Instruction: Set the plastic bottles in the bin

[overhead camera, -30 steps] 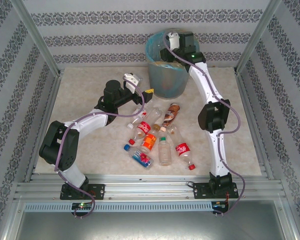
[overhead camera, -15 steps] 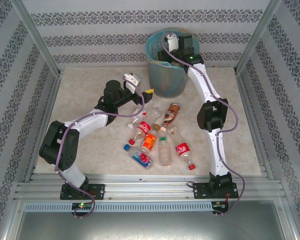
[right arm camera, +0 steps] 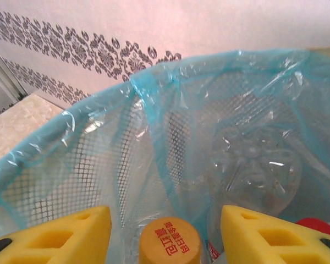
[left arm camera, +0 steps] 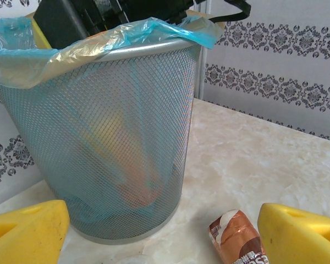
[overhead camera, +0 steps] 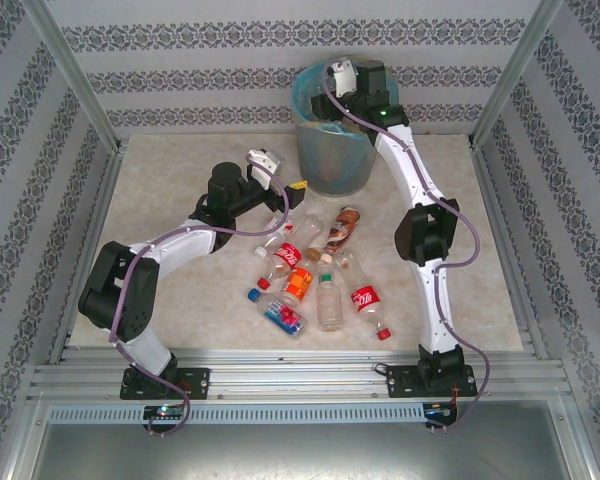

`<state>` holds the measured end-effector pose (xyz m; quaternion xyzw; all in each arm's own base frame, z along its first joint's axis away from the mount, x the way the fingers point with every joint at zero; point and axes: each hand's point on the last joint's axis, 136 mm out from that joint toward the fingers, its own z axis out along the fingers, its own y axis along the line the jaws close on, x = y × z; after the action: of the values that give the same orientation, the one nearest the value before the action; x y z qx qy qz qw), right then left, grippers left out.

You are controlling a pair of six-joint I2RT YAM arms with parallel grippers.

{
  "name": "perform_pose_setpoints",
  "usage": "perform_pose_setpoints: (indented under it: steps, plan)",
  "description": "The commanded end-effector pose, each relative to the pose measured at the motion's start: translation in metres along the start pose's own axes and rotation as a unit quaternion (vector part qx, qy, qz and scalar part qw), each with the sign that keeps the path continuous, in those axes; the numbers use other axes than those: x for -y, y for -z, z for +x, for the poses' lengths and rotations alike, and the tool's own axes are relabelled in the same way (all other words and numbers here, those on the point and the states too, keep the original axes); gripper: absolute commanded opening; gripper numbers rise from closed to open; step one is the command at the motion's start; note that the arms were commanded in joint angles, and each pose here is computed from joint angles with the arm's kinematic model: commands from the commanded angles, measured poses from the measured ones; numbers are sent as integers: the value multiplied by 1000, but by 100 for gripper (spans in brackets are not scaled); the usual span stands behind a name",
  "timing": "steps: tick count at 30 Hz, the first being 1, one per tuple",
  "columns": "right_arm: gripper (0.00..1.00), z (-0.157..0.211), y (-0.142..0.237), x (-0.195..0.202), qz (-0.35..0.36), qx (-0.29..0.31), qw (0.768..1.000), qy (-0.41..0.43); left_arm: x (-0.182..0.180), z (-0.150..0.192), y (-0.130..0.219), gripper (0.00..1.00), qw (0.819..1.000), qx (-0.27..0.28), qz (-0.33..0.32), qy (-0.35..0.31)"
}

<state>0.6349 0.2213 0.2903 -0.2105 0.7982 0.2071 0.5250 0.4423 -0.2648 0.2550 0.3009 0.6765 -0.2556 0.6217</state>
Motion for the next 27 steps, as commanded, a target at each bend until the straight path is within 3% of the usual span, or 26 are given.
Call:
perform_pose_setpoints:
  steps: [1,9,15,19,23,27]
  plan:
    - [48,-20,14,-14,-13,19,1000,7,-2,-9,2,90,1000,17,2,1]
    - [25,29,4,-3,-11,-43,999,-13,-2,-3,3,89,1000,8,-2,-1]
    - [22,46,1,9,-10,-58,997,-40,-2,0,5,89,1000,8,-3,5]
    - [27,26,6,6,-12,-37,999,-35,-2,-5,5,89,1000,12,-3,2]
    - [56,-20,24,-1,-9,10,1000,-19,-3,-15,7,90,1000,20,-6,1]
    - [69,-72,54,-19,-10,68,998,1,-8,-27,15,91,1000,7,-26,16]
